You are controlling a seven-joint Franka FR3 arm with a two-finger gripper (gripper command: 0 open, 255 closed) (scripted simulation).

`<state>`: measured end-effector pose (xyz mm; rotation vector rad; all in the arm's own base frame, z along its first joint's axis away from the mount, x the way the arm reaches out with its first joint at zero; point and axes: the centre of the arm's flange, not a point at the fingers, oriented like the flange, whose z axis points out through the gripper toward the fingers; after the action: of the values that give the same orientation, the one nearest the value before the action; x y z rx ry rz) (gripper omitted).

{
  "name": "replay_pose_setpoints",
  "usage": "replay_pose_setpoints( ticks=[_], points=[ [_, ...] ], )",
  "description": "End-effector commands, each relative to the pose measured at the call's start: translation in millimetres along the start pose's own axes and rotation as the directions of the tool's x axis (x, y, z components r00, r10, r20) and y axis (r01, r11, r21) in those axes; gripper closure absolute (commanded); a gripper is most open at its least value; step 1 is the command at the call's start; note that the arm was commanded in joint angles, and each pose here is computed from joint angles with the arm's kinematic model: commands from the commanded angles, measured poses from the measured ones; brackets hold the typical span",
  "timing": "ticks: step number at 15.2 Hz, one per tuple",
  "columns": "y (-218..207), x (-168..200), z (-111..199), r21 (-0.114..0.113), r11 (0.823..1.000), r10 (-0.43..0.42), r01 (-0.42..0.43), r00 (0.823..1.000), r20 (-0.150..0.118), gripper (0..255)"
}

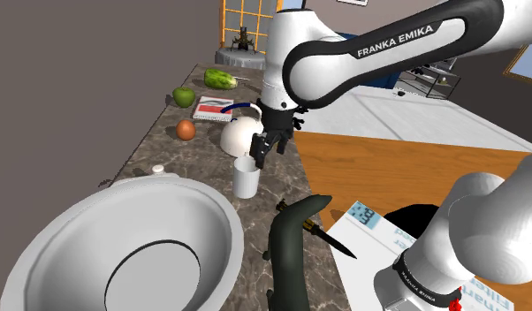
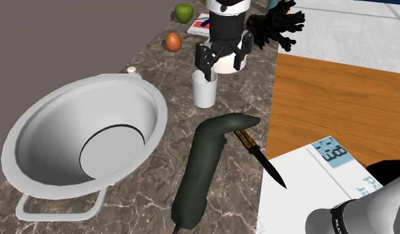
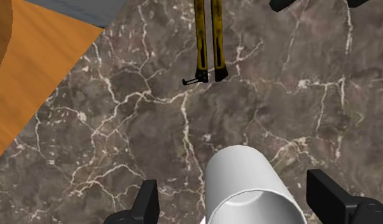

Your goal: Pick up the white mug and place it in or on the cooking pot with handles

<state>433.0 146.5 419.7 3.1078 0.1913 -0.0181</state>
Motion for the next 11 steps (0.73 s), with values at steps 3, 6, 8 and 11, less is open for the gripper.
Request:
replay_pose_setpoints(
  ticks=[3,6,8,11],
  points=[
    [-34.9,30.1,18.4,0.002,0.999,-0.037,0.037,0.999,-0.04,0],
    [-58.2,48.3,28.6,0.001,0.998,-0.06,0.06,0.996,-0.064,0],
    [-58.3,49.0,39.1,0.001,0.998,-0.06,0.06,0.996,-0.064,0],
    [-58.4,50.0,54.9,0.001,0.998,-0.06,0.06,0.996,-0.064,0]
  ],
)
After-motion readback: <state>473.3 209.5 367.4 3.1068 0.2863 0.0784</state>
